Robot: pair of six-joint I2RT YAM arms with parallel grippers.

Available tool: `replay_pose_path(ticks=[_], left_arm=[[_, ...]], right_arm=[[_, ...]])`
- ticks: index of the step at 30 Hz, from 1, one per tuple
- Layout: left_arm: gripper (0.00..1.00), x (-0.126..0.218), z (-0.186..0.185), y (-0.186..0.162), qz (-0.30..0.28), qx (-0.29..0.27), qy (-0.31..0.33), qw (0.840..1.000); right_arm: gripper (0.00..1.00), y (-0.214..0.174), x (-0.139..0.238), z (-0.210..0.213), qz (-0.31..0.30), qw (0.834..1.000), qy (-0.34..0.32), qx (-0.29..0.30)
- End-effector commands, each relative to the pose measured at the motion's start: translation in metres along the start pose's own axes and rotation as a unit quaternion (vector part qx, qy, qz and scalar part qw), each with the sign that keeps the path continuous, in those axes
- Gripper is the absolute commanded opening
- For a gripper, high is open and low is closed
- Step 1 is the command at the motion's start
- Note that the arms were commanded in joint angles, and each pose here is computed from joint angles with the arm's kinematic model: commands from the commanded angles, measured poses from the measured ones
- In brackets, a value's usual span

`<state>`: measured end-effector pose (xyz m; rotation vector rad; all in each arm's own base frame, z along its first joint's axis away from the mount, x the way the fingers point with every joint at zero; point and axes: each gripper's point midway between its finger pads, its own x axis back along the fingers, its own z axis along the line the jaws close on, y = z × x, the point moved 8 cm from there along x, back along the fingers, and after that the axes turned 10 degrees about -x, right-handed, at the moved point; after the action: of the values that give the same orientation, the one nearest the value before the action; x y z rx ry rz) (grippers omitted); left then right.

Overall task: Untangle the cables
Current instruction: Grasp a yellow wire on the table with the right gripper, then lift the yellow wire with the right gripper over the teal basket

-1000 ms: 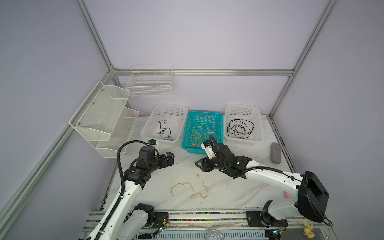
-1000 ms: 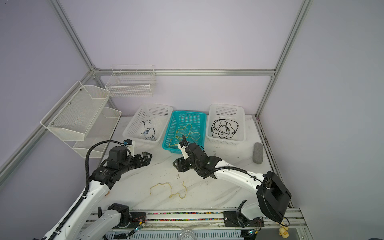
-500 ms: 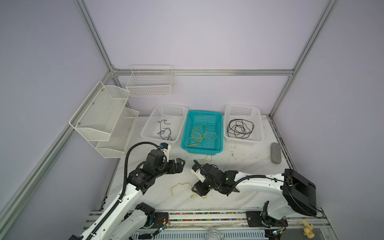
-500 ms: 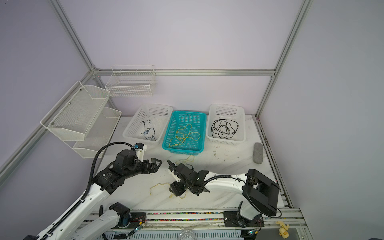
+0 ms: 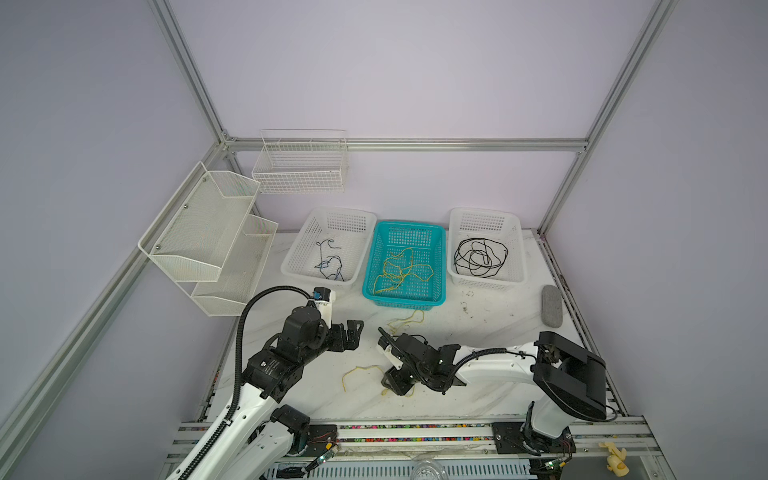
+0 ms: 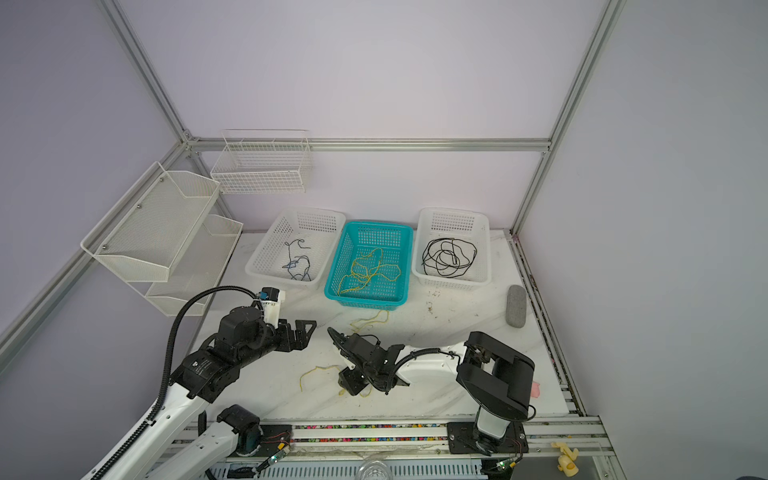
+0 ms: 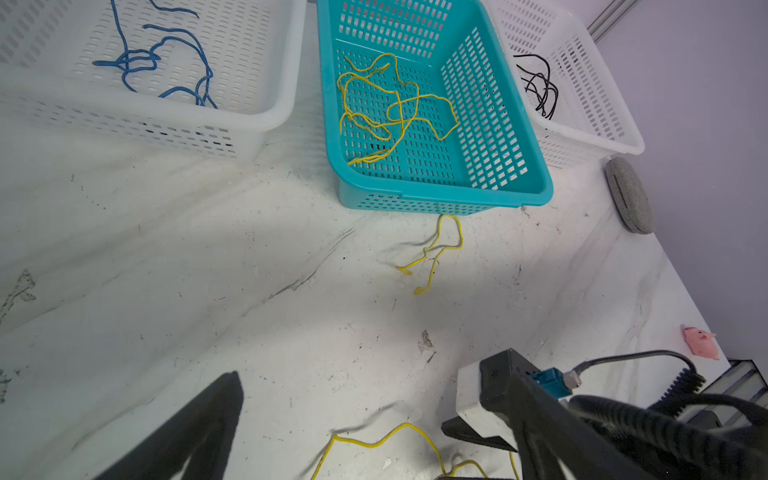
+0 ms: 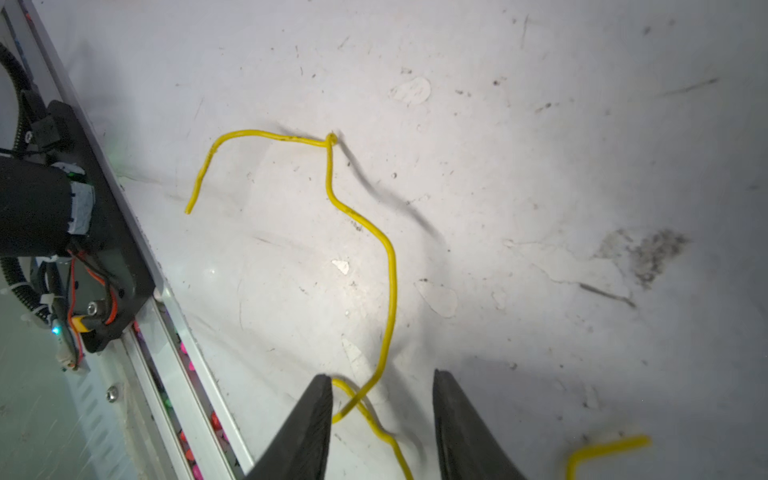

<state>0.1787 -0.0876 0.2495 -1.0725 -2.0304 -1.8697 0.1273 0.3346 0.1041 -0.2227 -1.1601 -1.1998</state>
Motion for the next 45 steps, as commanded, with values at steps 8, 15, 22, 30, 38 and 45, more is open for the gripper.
replay_pose_path(ticks=[8,15,22,30,38,45], left_arm=[[1.0,-0.008,0.003,-0.009,0.004,-0.014,0.01,1.0],[1.0,-0.009,0.004,-0.009,0.007,-0.013,0.013,1.0],[1.0,-0.01,0.004,-0.01,0.009,-0.013,0.013,1.0],[1.0,-0.013,0.004,-0.009,0.015,-0.008,0.013,1.0],[1.0,-0.02,0.002,-0.009,0.04,0.005,0.006,0.999],[1.0,-0.028,-0.002,-0.01,0.055,0.035,-0.009,0.998]], right_arm=[[0.19,0.008,-0.011,0.007,-0.013,1.0,-0.004,0.002],[0.0,0.01,-0.006,0.008,-0.016,1.0,-0.011,0.004],[0.0,0.021,0.023,0.013,-0.05,0.998,-0.034,0.013],[0.0,0.043,0.074,0.011,-0.13,0.988,-0.081,0.006],[0.0,0.085,0.138,-0.026,-0.227,0.966,-0.105,-0.063],[0.0,0.124,0.18,-0.055,-0.31,0.935,-0.124,-0.121]])
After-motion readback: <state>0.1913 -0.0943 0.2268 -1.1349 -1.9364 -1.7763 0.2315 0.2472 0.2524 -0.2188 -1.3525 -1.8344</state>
